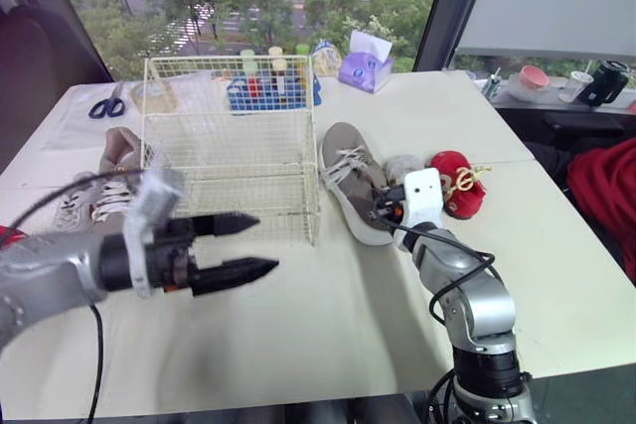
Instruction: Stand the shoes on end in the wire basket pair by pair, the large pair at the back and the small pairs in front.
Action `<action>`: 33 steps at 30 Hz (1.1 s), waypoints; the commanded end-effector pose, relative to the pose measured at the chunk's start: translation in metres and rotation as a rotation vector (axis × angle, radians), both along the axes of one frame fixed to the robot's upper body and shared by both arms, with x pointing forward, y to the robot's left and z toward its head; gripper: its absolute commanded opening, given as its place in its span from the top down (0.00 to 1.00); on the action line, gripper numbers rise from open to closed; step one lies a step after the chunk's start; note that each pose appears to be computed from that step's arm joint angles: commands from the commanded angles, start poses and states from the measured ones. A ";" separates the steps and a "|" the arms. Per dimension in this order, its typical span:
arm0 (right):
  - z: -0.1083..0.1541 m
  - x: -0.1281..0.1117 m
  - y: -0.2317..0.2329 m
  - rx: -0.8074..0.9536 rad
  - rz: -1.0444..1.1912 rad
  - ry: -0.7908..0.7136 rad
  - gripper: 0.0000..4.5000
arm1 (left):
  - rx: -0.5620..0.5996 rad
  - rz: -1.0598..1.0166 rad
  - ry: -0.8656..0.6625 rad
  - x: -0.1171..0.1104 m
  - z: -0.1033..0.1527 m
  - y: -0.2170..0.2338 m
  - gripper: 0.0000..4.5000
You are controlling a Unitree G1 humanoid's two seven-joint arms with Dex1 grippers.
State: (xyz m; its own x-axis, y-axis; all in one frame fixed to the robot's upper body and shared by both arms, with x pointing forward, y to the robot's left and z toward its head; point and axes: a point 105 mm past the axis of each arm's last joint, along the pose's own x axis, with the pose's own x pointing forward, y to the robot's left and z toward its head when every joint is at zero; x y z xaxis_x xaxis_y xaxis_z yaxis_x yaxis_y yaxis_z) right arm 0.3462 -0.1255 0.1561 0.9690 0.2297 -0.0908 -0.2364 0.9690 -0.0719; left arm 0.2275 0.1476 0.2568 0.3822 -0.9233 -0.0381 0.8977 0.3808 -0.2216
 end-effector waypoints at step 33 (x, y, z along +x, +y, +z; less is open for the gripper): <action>0.219 -0.105 0.025 -0.932 0.425 -1.201 0.97 | -0.308 -0.226 -0.375 0.123 0.159 0.013 0.00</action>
State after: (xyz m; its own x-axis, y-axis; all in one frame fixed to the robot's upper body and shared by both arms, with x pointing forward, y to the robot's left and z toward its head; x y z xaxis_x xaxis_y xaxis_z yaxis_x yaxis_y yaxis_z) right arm 0.2535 -0.1024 0.3646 0.5035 0.7843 0.3625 0.0845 0.3729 -0.9240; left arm 0.3584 0.1613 0.4017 0.1462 -0.9261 0.3477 0.9882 0.1532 -0.0076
